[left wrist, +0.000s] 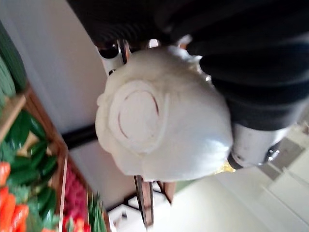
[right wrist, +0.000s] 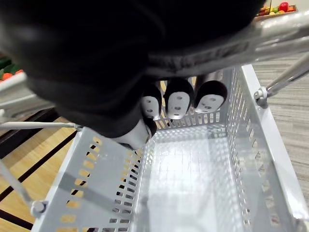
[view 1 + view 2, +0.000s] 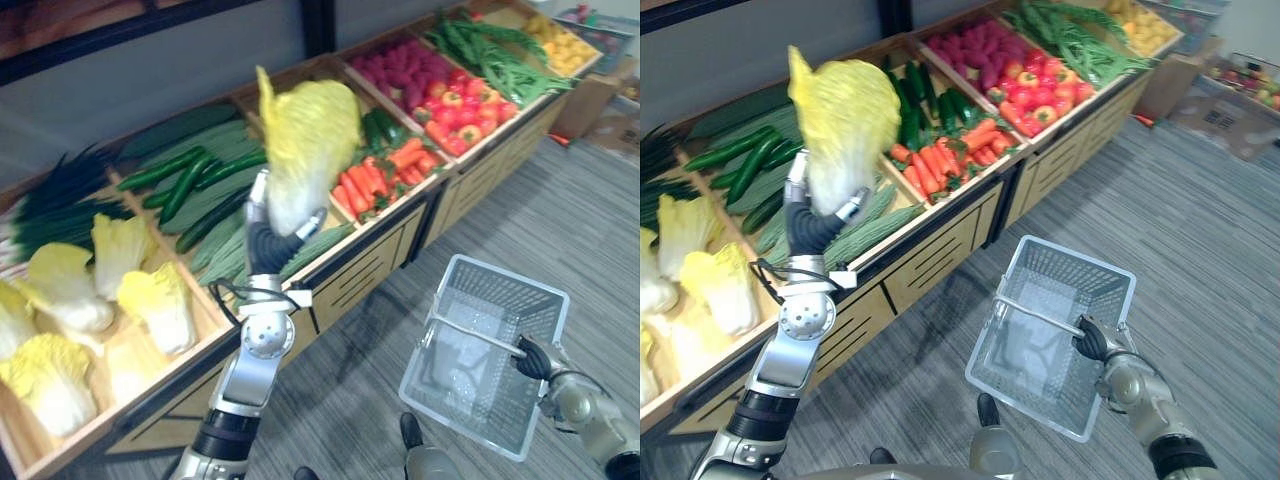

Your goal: Pick vegetable in the basket

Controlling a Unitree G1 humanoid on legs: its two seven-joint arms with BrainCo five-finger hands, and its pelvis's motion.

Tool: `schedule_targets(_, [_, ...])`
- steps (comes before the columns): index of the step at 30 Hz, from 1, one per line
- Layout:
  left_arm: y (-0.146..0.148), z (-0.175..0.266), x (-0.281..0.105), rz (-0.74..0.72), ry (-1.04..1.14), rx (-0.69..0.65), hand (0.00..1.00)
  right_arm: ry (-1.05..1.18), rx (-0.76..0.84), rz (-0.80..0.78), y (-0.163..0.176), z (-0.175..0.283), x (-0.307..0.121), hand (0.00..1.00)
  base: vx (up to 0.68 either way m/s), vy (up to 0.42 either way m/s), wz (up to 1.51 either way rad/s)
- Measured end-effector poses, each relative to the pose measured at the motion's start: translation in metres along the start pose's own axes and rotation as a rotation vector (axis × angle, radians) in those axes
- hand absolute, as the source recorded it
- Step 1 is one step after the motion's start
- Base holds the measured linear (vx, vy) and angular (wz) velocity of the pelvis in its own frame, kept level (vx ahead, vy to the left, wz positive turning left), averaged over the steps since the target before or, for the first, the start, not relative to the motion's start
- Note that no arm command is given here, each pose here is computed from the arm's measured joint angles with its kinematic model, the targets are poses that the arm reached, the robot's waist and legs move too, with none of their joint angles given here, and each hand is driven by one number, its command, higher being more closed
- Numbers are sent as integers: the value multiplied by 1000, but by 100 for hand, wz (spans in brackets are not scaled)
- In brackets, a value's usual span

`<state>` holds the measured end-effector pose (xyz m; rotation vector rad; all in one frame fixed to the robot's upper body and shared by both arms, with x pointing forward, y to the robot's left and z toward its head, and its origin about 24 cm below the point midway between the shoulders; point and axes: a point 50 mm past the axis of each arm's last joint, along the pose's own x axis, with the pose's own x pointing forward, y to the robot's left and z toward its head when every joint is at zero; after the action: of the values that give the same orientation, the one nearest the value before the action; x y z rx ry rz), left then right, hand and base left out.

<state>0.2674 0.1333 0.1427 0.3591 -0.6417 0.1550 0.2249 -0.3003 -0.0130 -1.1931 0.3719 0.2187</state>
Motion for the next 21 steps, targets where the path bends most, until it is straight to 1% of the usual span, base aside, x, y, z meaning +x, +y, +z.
schedule_targets(1, [-3, -1, -2, -35, 5, 1, 100, -12, -11, 5, -2, 2, 1, 100, -9, -43, -74])
schedule_targets(3, [-19, -3, -11, -177, -4, -1, 100, -67, -65, 21, -10, 11, 4, 100, -33, -40, -75])
schedule_targets(4, [-23, -2, -13, -212, -8, -10, 100, -83, -73, 25, -12, 14, 4, 100, -59, -60, -65])
schedule_targets(6, [-40, 4, -23, -344, -18, -92, 100, -129, -86, 45, -17, 21, 1, 100, -58, -66, -62])
schedule_targets(7, [-44, 6, -26, -373, -22, -111, 100, -136, -96, 47, -20, 22, 1, 100, -16, -60, -58])
schedule_targets(8, [-51, 11, -31, -437, -38, -146, 100, -151, -129, 62, -26, 23, -1, 100, 23, -56, -54])
schedule_targets(9, [-55, 17, -35, -494, -54, -191, 100, -170, -154, 59, -31, 25, -2, 100, 42, -61, -52])
schedule_targets(12, [-63, 29, -39, -601, -102, -265, 100, -200, -157, 45, -37, 31, -2, 100, 53, -79, -38])
schedule_targets(14, [-72, 39, -42, -738, -152, -316, 100, -230, -169, 50, -42, 39, 3, 100, -2, -56, -30])
schedule_targets(19, [-84, 55, -65, -1023, -226, -398, 100, -262, -164, 14, -60, 52, 15, 100, -23, 5, -19])
schedule_targets(21, [-86, 56, -73, -1097, -235, -409, 100, -271, -159, -1, -65, 55, 17, 100, -24, 31, -14])
